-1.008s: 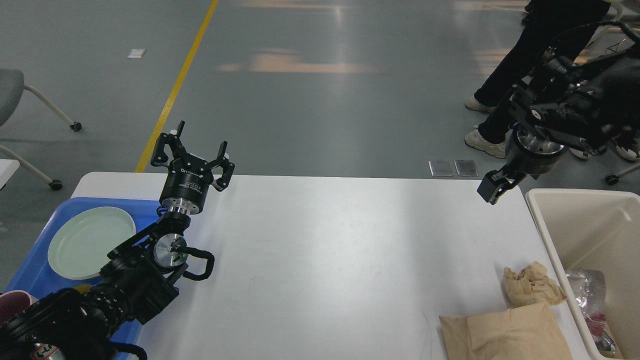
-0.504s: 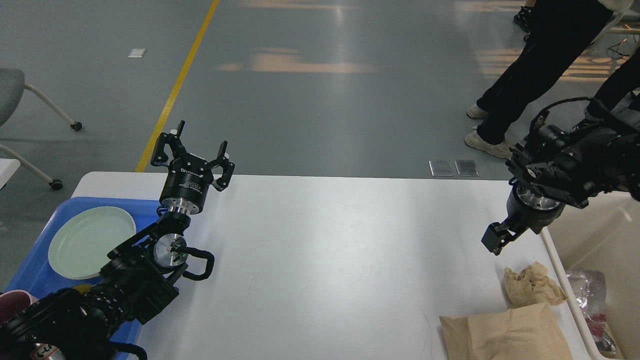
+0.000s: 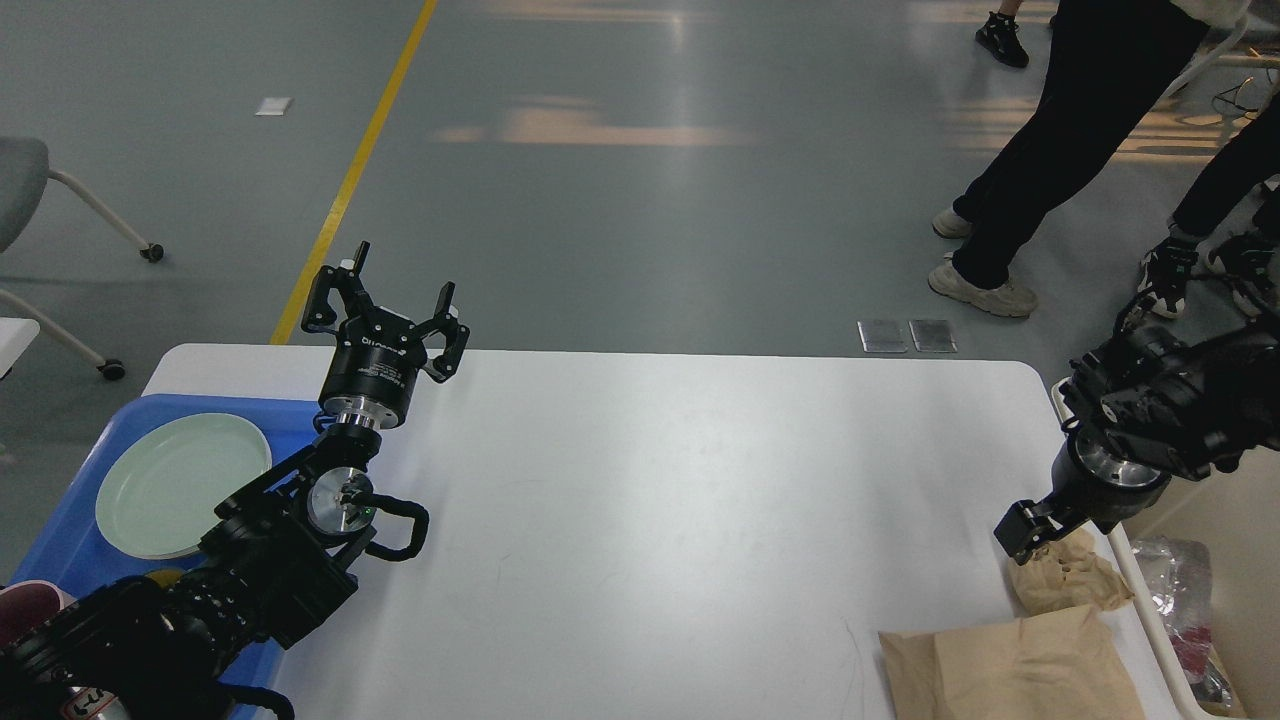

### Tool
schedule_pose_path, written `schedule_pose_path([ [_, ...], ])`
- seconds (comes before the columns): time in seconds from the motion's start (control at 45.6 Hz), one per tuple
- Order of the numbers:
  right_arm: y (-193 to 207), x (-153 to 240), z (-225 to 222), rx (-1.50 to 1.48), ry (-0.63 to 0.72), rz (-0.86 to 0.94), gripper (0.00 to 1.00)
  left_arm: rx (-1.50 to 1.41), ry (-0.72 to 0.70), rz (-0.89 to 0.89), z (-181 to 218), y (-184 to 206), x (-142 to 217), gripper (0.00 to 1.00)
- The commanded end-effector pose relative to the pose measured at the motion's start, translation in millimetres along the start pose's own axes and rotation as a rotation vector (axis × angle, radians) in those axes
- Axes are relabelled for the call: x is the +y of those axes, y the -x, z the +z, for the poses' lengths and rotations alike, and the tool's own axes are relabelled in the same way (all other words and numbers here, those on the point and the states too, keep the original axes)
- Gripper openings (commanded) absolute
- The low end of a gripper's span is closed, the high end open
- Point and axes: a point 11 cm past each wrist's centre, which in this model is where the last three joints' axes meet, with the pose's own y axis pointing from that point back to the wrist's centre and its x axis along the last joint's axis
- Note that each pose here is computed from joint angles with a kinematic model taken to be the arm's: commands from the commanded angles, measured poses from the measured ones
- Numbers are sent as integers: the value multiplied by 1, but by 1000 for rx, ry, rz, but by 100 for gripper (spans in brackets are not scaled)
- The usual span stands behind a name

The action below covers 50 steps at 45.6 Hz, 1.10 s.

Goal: Tidy desktop
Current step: 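Lower the right gripper onto the crumpled tan paper and close it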

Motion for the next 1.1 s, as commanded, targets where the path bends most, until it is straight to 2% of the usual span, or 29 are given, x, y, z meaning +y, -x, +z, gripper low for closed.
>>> schedule_pose_path([
  [0.0,9,-11,-1,-12,-15,-3,100,-1,0,1,0,0,0,96],
  [0.241,27,-33,1,-19,-31,-3,100,-1,0,1,0,0,0,96],
  [0.548,22,-36,-2,-52,-63,46,98,0,0,0,0,0,0,96],
  [0.723,20,-35,-1,-72,-75,65,91,-1,-1,-1,0,0,0,96],
  [0.965,19,-36,-4,-158,-113,78,63,-2,-1,1,0,0,0,96],
  [1.008,20,-36,-3,-174,-115,76,52,0,0,0,0,0,0,96],
  [1.074,21,-36,-3,-181,-118,75,30,0,0,0,0,0,0,96],
])
